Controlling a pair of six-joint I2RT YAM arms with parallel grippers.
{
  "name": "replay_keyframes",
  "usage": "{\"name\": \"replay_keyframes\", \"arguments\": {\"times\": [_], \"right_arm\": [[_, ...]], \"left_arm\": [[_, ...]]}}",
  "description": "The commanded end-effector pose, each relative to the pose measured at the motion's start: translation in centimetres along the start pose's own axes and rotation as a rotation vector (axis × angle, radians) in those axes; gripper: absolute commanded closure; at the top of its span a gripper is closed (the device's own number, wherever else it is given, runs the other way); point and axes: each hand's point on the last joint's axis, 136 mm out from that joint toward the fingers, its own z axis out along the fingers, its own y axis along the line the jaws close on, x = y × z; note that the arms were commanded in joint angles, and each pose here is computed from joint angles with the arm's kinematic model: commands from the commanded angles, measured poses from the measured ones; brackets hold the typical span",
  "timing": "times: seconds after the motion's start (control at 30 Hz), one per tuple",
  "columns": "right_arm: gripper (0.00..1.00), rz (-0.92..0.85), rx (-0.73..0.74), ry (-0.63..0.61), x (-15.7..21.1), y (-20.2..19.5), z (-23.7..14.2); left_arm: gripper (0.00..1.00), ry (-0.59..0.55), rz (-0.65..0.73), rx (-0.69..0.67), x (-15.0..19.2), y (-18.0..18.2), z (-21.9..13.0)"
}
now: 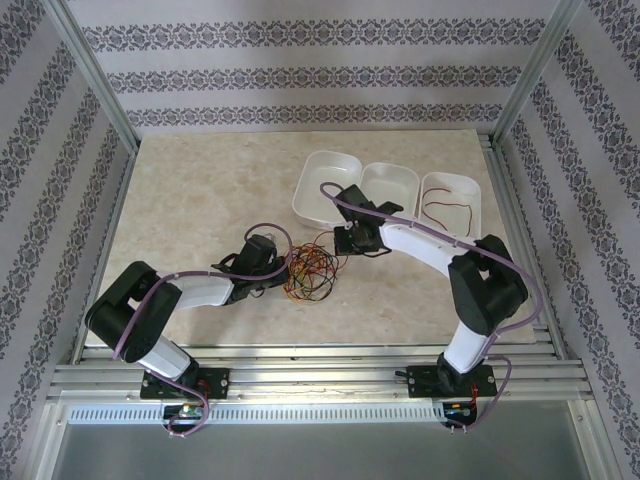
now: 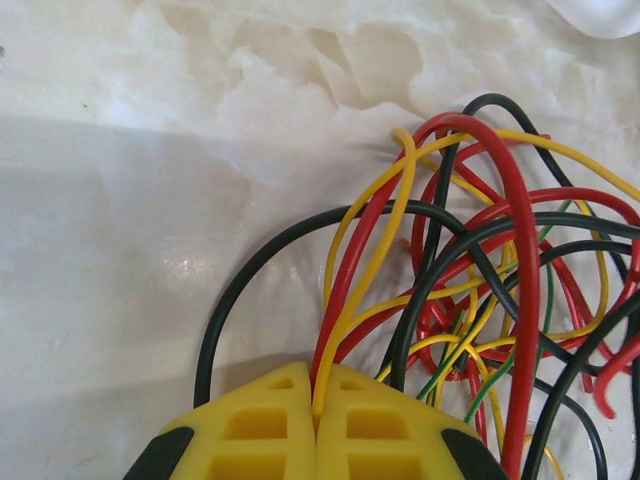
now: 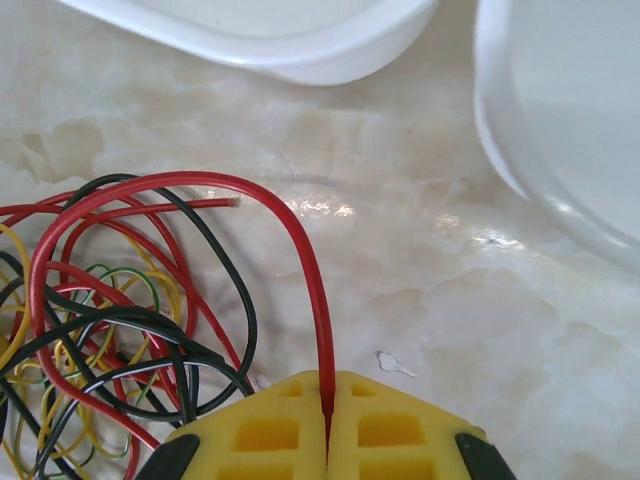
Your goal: Untangle the cables
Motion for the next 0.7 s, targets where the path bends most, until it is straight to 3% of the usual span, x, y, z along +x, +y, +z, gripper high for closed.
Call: {"name": "replay_keyframes", "arguments": {"times": [0.0, 0.67], "right_arm": [[1.00, -0.027, 0.037, -0.061, -0.6, -0.5, -2.6], [1.00, -0.032, 0.162, -0.231, -1.7, -3.8, -9.0]], "left_arm": [[1.00, -0.013, -0.004, -0.014, -0.2, -0.1, -0.2], [1.00, -0.009, -0.022, -0.037, -0.1, 0.4, -0.2]]}}
